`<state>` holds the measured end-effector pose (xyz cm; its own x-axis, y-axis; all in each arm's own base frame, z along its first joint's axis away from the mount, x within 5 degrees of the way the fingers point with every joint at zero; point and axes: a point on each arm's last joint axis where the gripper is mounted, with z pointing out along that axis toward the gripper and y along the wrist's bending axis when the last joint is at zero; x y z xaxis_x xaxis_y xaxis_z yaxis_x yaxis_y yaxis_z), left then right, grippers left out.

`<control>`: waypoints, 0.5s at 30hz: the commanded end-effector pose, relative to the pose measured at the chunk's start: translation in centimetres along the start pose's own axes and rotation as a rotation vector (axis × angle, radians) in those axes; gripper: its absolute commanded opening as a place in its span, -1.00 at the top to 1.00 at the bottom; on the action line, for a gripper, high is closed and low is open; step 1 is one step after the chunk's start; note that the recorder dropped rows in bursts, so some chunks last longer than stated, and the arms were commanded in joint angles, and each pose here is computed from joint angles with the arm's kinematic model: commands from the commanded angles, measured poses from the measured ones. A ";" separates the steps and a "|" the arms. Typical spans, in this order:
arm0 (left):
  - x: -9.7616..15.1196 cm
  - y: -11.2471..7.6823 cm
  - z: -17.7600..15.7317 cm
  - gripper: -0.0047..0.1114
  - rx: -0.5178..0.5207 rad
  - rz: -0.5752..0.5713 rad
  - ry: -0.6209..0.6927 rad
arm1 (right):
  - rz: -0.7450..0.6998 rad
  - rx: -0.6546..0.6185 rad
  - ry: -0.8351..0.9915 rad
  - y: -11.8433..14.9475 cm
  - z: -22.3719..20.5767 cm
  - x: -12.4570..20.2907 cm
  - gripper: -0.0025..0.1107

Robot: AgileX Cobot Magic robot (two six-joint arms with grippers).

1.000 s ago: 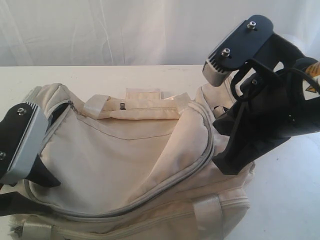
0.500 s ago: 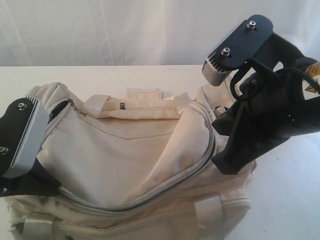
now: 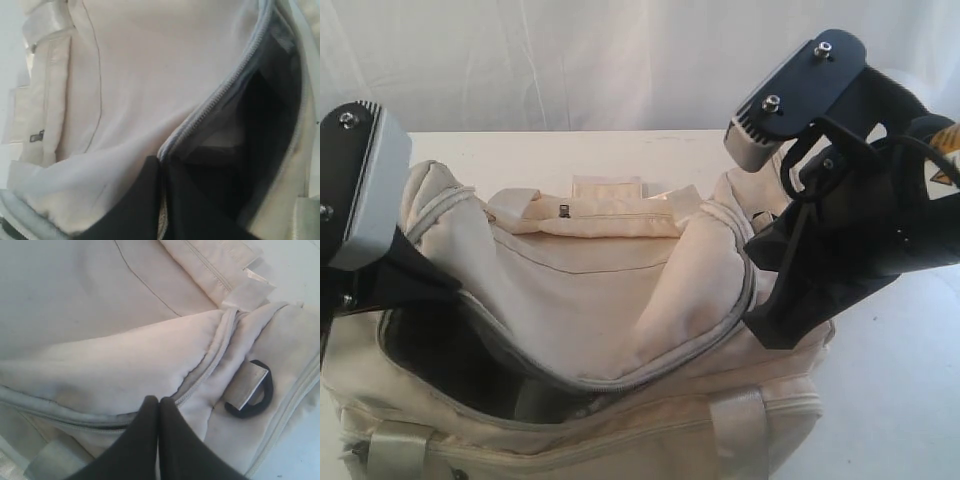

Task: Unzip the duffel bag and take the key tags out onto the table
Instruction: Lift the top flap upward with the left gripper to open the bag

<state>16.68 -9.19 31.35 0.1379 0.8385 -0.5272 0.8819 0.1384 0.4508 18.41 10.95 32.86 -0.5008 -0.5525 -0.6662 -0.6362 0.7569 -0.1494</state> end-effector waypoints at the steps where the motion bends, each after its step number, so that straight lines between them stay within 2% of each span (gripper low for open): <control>1: -0.6 1.4 -0.2 0.92 -0.153 -0.040 -0.054 | 0.006 0.006 -0.002 -0.2 0.1 0.1 0.96; 2: -0.7 2.3 -0.4 0.92 -0.256 -0.065 -0.079 | 0.006 0.006 -0.002 -0.2 0.1 0.1 0.96; 4: -0.7 3.7 0.2 0.92 -0.361 -0.111 -0.102 | 0.010 0.003 -0.003 -0.1 0.1 0.1 0.96; 8: 0.5 6.8 2.8 0.92 -0.545 -0.149 -0.054 | 0.011 0.001 -0.001 -0.1 0.1 0.1 0.96; 11: 2.1 10.0 5.6 0.92 -0.783 -0.163 0.009 | 0.028 0.001 -0.001 -0.1 0.1 0.1 0.96; 12: 2.5 10.9 7.0 0.92 -0.804 -0.178 0.025 | 0.028 0.001 -0.001 -0.1 0.1 0.1 0.96; 14: 3.5 14.0 10.8 0.92 -0.806 -0.197 0.068 | 0.028 0.003 -0.011 -0.1 0.1 0.0 0.96; 15: 3.8 14.8 11.5 0.92 -0.805 -0.202 0.077 | 0.028 0.003 -0.011 -0.1 0.1 0.0 0.96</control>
<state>32.52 -9.93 28.80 -0.0067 0.7993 -0.6009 0.3173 0.5716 0.7567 18.42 10.96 32.87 -0.5069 -0.5428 -0.6696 -0.6300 0.7635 -0.1420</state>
